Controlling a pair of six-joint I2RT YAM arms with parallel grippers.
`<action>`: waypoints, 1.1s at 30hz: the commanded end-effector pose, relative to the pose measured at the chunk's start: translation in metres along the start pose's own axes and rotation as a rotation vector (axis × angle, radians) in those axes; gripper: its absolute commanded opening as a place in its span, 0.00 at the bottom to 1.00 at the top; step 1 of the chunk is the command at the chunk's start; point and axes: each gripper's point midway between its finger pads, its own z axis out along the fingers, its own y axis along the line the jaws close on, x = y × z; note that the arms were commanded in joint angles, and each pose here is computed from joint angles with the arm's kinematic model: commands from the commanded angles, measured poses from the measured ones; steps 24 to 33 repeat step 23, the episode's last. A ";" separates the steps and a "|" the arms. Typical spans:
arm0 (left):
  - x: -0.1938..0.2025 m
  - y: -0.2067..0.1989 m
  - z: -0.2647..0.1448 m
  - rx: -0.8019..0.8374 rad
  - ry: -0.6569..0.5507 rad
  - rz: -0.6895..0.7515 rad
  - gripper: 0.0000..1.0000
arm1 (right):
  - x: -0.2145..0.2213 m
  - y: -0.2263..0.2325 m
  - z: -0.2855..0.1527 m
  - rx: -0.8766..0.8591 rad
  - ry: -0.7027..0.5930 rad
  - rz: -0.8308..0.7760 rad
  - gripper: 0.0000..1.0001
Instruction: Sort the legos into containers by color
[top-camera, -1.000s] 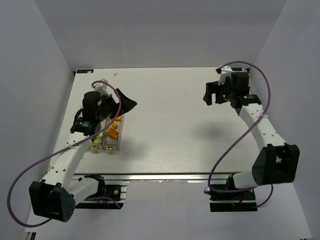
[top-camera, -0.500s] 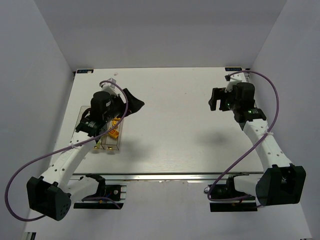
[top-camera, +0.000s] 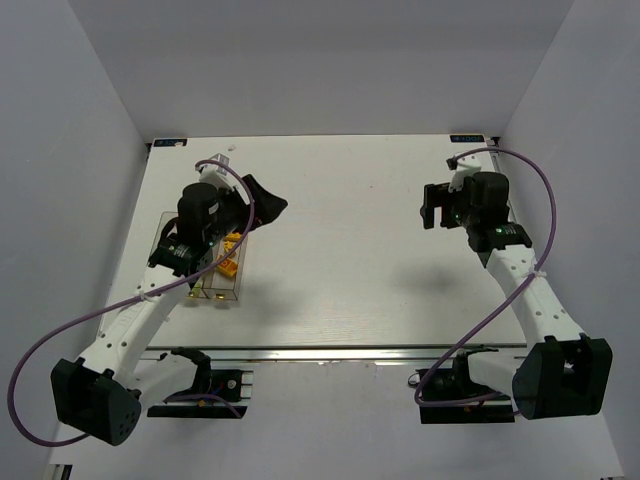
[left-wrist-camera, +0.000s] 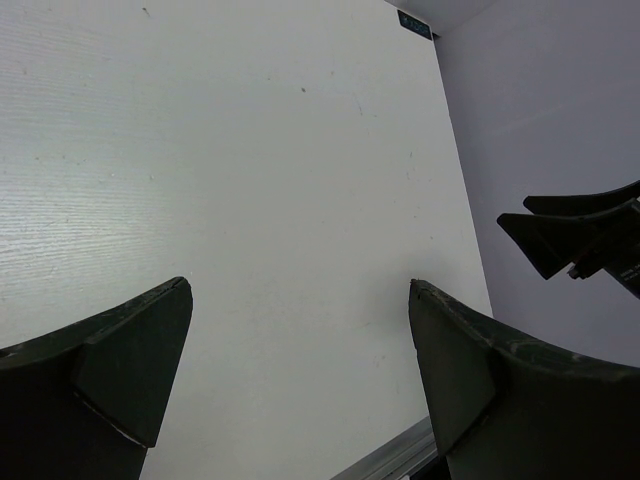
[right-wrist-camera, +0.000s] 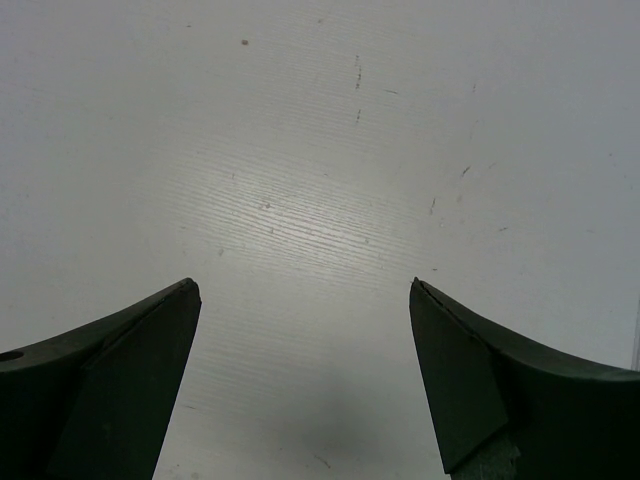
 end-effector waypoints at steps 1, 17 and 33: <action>-0.023 -0.019 -0.008 0.053 -0.076 0.036 0.98 | -0.015 -0.001 -0.005 0.003 -0.066 -0.047 0.89; -0.022 -0.014 -0.010 0.037 -0.086 0.037 0.98 | -0.010 0.001 -0.006 -0.007 -0.083 -0.052 0.89; -0.020 -0.012 -0.011 0.033 -0.090 0.033 0.98 | -0.006 0.001 -0.007 -0.006 -0.100 -0.071 0.89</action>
